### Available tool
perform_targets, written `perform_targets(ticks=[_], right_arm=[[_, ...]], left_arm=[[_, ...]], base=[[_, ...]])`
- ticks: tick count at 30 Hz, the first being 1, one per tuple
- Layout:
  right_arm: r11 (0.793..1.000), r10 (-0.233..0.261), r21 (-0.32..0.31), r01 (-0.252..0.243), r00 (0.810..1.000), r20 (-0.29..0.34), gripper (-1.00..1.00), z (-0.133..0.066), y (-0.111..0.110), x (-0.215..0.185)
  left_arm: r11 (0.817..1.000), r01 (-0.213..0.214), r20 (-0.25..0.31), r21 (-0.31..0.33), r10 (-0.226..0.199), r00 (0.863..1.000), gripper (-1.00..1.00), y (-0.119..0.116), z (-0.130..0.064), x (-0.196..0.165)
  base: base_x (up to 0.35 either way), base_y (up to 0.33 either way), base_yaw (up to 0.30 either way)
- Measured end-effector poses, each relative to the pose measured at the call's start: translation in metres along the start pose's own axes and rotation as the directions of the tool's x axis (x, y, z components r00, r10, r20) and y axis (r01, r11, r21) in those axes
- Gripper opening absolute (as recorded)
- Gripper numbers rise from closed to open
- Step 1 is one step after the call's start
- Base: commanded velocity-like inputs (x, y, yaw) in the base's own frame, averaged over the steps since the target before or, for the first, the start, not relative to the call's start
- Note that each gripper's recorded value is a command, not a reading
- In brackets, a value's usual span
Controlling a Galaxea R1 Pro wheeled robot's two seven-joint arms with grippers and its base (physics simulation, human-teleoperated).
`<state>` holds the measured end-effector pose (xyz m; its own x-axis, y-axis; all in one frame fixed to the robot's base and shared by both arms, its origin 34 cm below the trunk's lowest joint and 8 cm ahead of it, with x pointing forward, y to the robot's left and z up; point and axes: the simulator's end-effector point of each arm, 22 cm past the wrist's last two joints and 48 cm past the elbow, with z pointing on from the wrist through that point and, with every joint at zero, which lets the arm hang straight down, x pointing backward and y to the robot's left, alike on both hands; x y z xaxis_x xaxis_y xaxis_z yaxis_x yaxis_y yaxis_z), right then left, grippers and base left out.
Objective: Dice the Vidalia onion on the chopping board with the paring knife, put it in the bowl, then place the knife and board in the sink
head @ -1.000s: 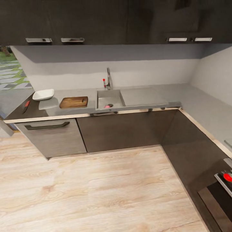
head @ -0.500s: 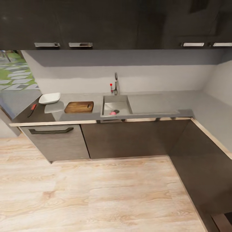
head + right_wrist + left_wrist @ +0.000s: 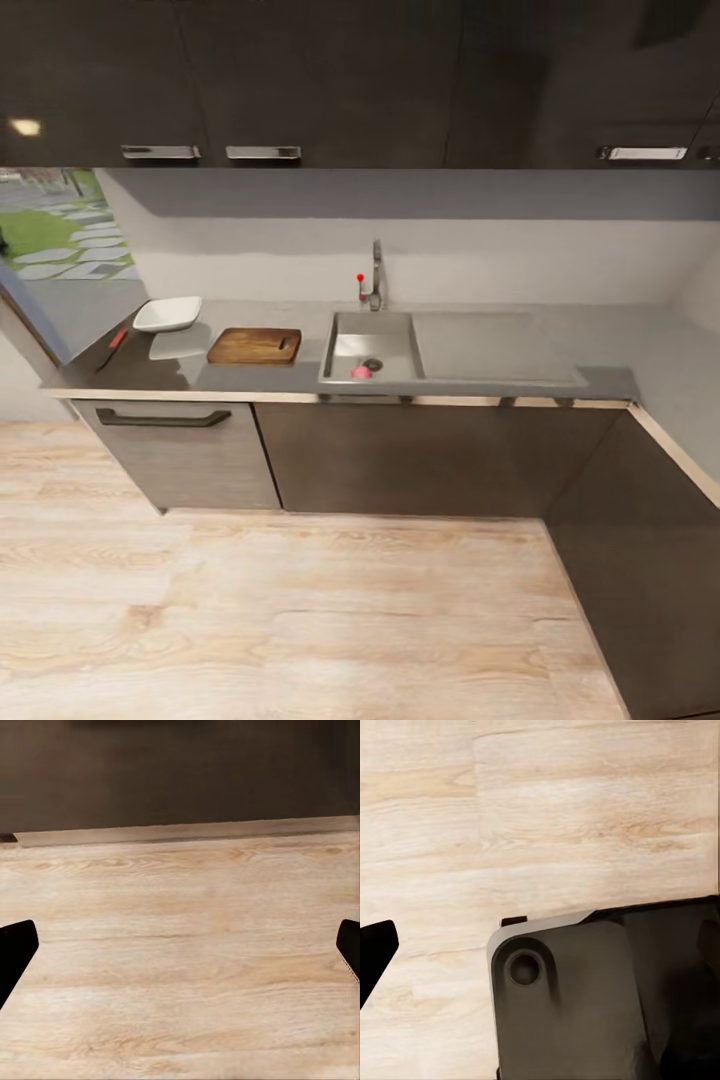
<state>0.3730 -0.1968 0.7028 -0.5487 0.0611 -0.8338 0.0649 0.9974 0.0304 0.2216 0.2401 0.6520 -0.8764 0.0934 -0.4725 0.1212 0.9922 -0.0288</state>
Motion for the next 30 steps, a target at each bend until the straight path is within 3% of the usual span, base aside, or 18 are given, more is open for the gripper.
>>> perform_targets(ticks=[10,23,30], right_arm=[[1.000,-0.001,0.000,0.001,1.000,0.006,1.00,0.001,-0.001,-0.002],[1.000,-0.003,0.002,0.003,1.000,0.006,1.00,0.001,-0.002,-0.002],[0.997,-0.062,0.034,0.063,0.998,-0.018,1.00,-0.009,-0.049,0.010]], left_arm=[[1.000,0.000,0.007,0.000,0.000,1.000,1.00,0.000,0.001,-0.003],[1.000,-0.001,0.005,-0.001,0.001,1.000,1.00,0.001,0.000,-0.002],[0.999,0.009,0.014,-0.043,-0.009,1.000,1.00,0.011,0.002,-0.008]], base=[[0.144,-0.265,0.061],[0.013,-0.027,0.000],[0.000,0.000,0.000]])
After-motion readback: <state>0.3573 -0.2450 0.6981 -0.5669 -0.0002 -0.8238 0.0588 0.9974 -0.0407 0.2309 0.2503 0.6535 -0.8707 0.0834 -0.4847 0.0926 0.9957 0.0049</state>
